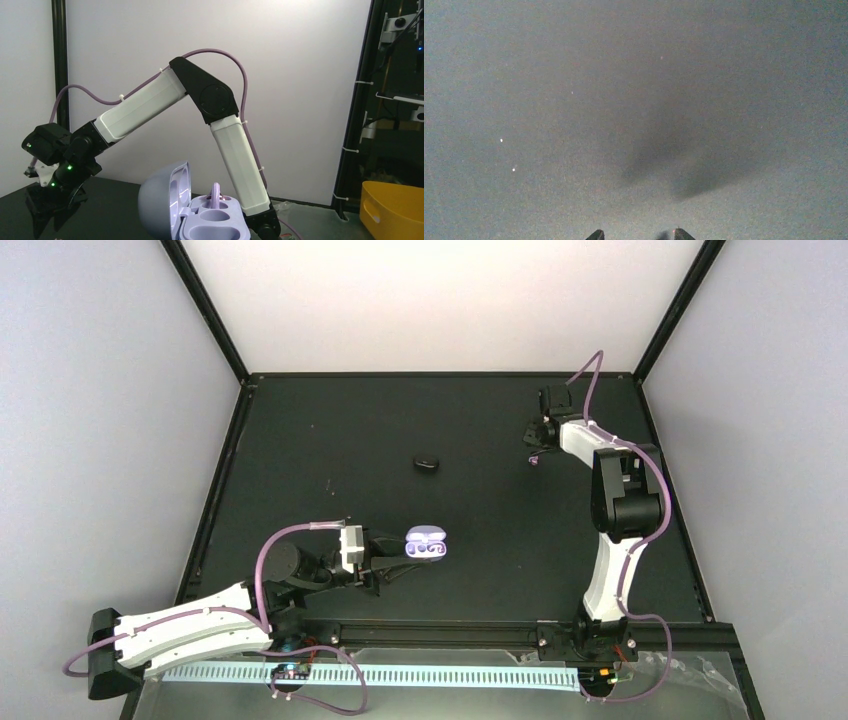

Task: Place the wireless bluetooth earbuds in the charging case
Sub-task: Pick up the earbud from the center of the board.

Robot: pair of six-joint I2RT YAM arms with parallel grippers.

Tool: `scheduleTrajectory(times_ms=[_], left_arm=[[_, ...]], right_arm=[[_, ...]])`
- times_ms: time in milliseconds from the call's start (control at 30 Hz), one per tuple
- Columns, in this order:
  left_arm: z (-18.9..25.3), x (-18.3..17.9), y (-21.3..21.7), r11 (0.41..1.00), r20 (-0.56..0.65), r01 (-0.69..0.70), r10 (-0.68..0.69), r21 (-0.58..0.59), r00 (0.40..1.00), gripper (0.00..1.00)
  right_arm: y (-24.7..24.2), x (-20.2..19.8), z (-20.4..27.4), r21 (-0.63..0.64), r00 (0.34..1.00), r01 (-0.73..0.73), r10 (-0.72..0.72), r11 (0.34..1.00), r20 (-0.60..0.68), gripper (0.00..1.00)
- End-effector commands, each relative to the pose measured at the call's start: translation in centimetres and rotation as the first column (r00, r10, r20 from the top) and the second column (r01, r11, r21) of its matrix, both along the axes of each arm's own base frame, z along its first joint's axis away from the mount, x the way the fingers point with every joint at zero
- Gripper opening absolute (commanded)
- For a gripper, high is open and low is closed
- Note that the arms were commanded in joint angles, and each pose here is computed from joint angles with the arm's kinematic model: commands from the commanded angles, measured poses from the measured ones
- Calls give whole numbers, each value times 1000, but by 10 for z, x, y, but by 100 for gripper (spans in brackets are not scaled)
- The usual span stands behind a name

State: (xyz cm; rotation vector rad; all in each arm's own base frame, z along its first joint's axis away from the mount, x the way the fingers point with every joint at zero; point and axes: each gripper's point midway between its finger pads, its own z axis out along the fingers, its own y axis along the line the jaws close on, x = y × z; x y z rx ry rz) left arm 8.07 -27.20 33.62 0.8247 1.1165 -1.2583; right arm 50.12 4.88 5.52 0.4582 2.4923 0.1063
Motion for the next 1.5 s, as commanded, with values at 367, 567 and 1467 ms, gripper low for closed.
scheduleTrajectory(times_ms=[367, 567, 1467], left_arm=[[3, -5, -1, 1000, 23, 23, -23, 1, 999, 2], [5, -8, 0, 999, 26, 39, -39, -5, 999, 2], [5, -12, 0, 998, 31, 57, -57, -7, 998, 2]], right_arm=[[7, -25, -19, 75, 992, 31, -22, 997, -124, 30], [14, -31, -22, 82, 986, 11, 3, 997, -166, 26], [20, -25, 2, 14, 986, -56, 57, 998, -155, 25]])
